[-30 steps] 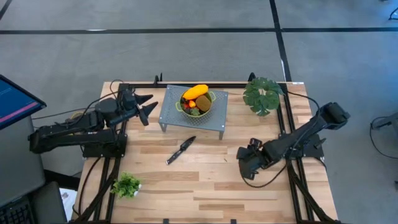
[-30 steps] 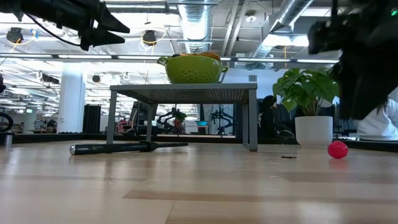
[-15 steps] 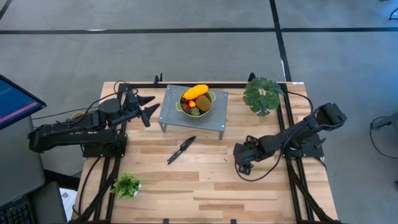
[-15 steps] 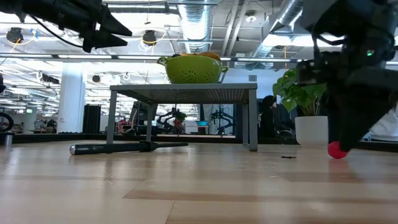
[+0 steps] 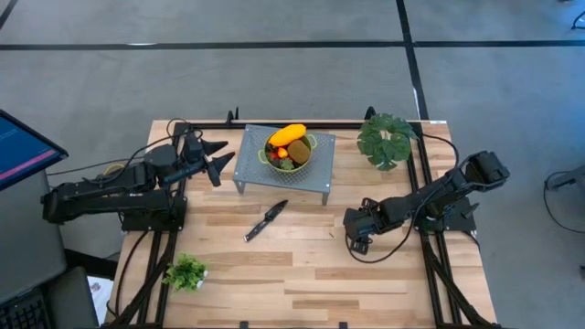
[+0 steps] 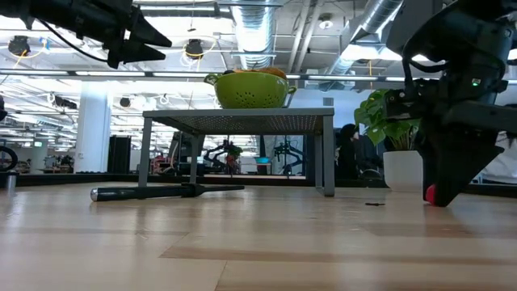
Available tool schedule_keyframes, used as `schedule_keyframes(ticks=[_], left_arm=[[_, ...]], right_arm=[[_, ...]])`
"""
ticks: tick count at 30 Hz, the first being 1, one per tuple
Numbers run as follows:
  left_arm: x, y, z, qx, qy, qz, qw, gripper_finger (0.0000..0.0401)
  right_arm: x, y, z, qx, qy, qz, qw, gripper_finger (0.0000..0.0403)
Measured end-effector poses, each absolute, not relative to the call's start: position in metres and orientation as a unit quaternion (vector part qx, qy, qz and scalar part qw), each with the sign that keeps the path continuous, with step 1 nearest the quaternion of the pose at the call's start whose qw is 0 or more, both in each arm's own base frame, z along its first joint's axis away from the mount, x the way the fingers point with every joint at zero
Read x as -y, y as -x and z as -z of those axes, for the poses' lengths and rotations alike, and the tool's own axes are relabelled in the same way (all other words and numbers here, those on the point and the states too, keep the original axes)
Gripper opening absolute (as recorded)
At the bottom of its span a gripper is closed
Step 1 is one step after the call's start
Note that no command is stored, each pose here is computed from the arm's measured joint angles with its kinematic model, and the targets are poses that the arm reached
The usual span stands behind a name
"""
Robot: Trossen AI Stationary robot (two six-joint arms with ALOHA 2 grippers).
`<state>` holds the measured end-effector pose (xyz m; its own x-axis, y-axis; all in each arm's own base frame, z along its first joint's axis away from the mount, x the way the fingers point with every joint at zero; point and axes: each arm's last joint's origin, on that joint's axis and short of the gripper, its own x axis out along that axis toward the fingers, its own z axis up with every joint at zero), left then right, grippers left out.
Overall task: Pick & Place Fruit
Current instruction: Put the red cherry into the green strainer bowl on the shelf
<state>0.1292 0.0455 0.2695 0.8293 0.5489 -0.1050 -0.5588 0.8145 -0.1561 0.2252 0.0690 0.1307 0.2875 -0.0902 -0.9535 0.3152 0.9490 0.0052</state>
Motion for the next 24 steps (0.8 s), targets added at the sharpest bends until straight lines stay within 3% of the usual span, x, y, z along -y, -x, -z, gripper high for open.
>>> schedule_keyframes(ticks=[16,24], left_arm=[[-0.0455,-0.1292,-0.2695,-0.027,0.091,-0.291,0.952,0.0218],[-0.0455,-0.1292,-0.2694,-0.027,0.091,-0.291,0.952,0.0218]], right_arm=[[-0.0693,-0.2249,-0.1308,-0.586,-0.102,0.123,0.794,0.0096],[-0.0694,-0.2249,-0.1306,-0.587,-0.103,0.121,0.794,0.0128]])
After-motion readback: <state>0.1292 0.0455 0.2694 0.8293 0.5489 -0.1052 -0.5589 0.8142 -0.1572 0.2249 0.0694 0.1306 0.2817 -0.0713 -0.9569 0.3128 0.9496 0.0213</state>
